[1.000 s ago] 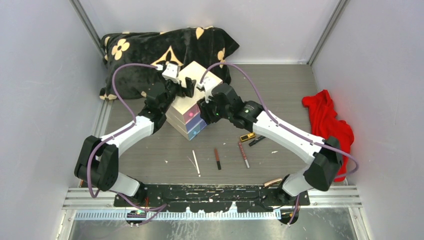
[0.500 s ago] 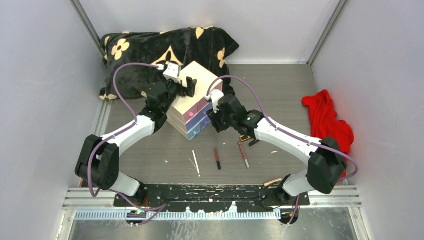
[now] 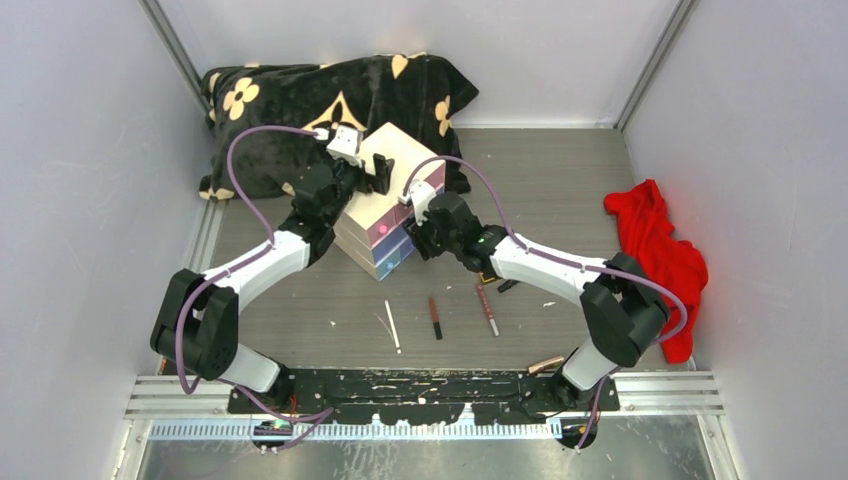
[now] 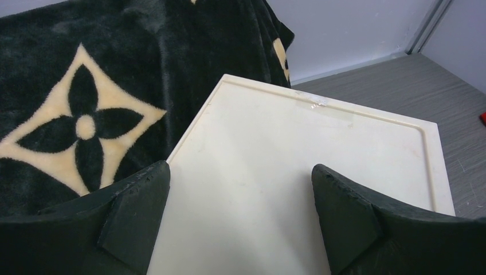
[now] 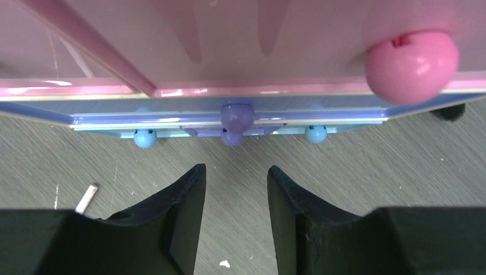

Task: Organize the makeup
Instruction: Open the drawer in the storage box.

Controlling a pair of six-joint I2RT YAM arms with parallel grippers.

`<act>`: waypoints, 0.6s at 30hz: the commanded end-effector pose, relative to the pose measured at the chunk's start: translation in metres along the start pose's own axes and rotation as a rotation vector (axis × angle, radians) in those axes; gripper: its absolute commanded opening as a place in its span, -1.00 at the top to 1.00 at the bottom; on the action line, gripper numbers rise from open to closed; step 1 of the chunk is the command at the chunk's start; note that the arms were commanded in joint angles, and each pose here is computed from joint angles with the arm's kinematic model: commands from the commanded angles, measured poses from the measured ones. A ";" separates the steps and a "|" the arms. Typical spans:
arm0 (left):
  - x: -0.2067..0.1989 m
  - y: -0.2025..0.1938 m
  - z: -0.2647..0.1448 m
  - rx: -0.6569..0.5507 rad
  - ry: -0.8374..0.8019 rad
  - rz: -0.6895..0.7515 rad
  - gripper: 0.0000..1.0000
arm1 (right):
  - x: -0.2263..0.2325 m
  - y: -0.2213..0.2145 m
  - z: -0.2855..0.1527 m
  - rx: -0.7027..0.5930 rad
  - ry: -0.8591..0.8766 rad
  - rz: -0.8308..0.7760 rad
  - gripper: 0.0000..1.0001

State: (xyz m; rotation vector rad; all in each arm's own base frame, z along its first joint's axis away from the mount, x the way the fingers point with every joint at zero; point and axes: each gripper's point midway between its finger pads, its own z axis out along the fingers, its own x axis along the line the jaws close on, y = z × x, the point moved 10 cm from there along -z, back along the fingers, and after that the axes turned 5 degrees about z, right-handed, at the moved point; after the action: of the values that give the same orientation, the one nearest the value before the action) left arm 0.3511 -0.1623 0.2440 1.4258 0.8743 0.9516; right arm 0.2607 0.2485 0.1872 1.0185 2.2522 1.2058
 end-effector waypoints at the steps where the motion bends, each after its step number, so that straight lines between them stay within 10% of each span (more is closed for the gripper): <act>1: 0.000 -0.123 -0.040 0.595 0.077 -0.080 -0.89 | -0.002 0.029 0.008 -0.164 0.001 -0.037 0.03; 18: -0.001 -0.126 -0.039 0.598 0.073 -0.088 -0.89 | -0.006 0.033 0.030 -0.243 -0.002 -0.023 0.11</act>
State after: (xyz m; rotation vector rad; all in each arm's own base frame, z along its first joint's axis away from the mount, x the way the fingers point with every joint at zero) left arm 0.3524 -0.1631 0.2435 1.4269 0.8746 0.9509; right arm 0.2849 0.2645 0.1755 0.9341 2.1813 1.3043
